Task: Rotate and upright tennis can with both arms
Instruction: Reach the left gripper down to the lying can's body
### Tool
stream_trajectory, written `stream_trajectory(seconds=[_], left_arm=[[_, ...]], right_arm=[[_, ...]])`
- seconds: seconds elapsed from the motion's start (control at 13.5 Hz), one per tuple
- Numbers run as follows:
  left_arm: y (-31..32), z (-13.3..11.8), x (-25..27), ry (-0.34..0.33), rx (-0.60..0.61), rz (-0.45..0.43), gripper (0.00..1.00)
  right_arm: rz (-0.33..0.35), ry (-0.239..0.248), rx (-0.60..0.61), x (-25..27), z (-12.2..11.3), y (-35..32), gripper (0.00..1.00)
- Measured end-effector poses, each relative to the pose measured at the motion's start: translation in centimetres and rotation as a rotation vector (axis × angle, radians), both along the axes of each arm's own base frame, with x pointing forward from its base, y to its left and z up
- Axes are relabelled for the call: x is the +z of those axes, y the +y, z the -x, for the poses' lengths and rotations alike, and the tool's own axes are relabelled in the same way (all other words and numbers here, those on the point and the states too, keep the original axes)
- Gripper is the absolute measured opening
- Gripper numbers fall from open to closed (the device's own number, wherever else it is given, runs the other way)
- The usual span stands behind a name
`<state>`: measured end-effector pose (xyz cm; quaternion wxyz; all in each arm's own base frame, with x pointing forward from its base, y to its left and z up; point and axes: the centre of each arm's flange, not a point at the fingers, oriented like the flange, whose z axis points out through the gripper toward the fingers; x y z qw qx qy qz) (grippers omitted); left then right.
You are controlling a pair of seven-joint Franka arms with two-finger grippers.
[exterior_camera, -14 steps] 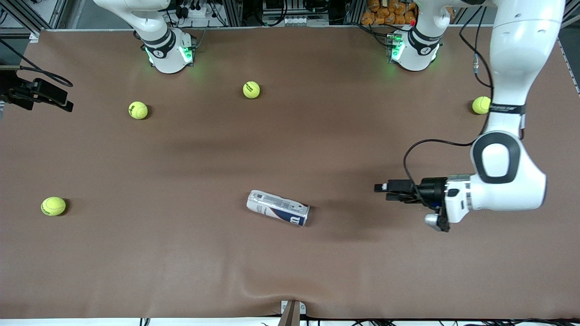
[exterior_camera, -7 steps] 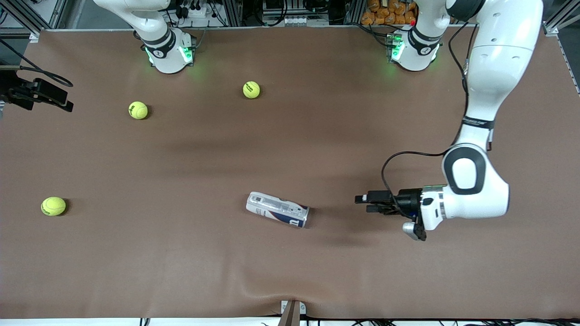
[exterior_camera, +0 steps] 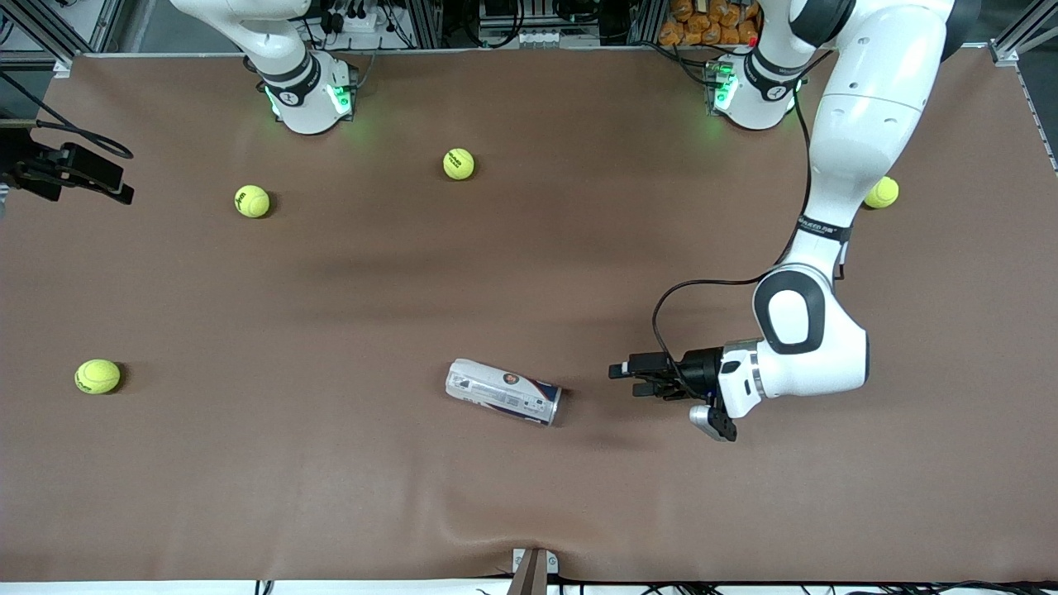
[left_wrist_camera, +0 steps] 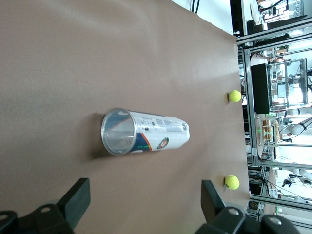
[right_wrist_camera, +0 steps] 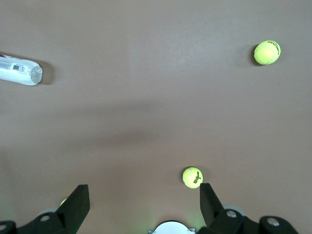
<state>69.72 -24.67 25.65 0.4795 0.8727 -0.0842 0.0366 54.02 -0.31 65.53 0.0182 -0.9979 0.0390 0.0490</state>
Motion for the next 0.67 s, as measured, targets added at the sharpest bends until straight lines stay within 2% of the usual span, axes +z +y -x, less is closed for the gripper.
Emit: stream_trajectory(seconds=[0.3,0.44,0.67], left_arm=[[-1.1,-0.9,-1.7,-0.04,0.008,-0.012,1.0],[-2.5,-0.9,-2.7,-0.035,0.025,0.012,1.0],[-4.4,-0.5,-5.3,-0.073,0.031,0.039,1.0]], right_arm=[[0.0,0.0,0.0,0.0,0.0,0.0,1.0],[0.0,0.0,0.0,0.0,0.0,0.0,1.0],[0.0,0.0,0.0,0.0,0.0,0.0,1.0]])
